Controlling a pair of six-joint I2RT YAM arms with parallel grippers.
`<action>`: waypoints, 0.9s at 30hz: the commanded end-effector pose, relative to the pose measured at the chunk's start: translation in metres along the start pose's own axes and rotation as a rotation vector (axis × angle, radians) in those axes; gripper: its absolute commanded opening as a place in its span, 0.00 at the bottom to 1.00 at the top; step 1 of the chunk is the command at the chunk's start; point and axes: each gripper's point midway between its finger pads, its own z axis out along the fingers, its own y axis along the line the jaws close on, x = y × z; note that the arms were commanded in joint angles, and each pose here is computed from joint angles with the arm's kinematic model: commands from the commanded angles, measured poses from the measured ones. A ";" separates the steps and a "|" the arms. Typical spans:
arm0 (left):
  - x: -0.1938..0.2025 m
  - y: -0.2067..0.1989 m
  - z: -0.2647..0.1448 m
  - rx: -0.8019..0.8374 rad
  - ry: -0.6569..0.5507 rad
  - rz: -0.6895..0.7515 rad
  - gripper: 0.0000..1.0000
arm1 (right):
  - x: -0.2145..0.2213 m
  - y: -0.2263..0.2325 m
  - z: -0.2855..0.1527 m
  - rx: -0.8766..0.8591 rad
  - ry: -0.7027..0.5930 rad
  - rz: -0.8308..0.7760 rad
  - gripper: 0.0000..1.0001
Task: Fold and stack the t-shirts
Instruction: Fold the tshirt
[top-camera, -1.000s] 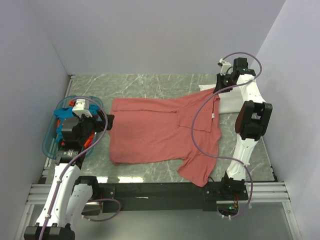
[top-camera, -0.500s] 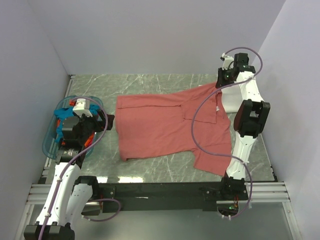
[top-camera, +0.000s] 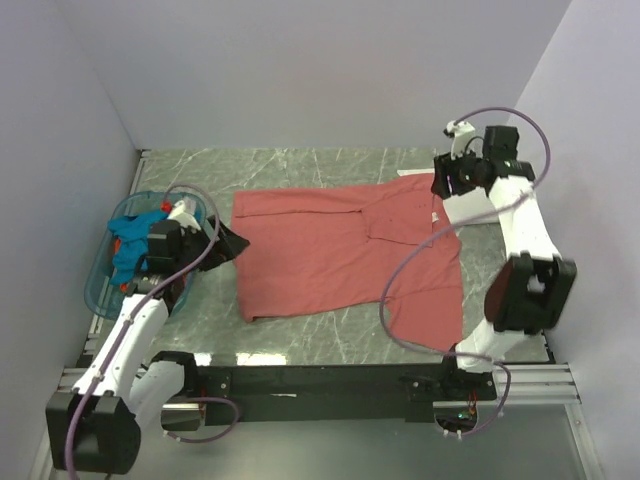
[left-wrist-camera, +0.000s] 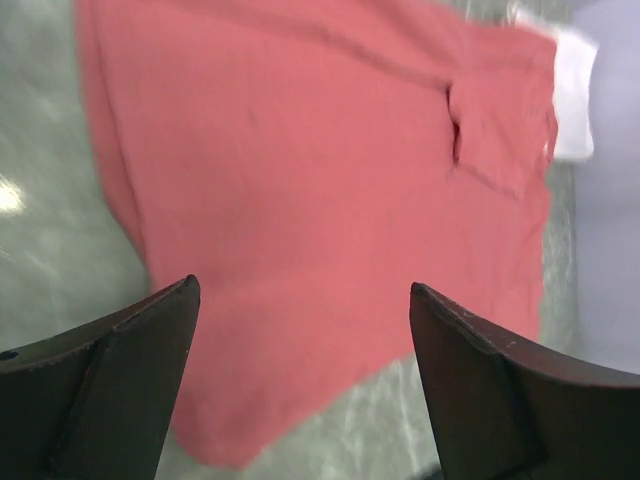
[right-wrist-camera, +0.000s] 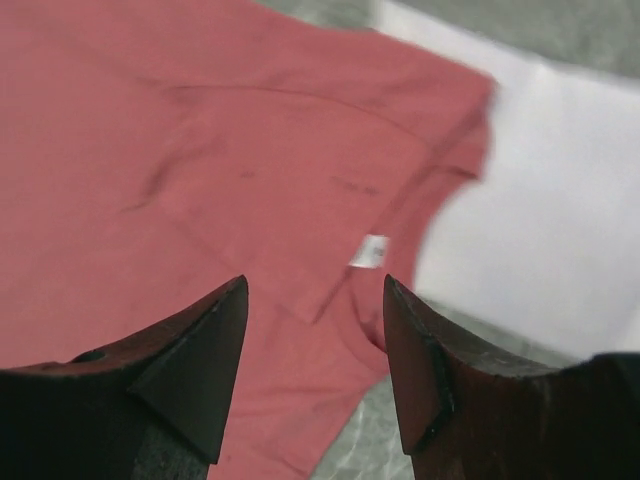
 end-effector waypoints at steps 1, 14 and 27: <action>0.038 -0.036 -0.004 0.044 0.117 -0.090 0.91 | 0.007 0.089 -0.050 -0.348 -0.174 -0.265 0.63; 0.164 0.005 -0.034 -0.506 0.256 -0.409 0.84 | 0.159 0.211 -0.068 -0.653 -0.065 -0.540 0.63; 0.180 0.017 -0.022 -0.658 0.057 -0.643 0.90 | 0.171 0.209 -0.065 -0.642 -0.028 -0.528 0.63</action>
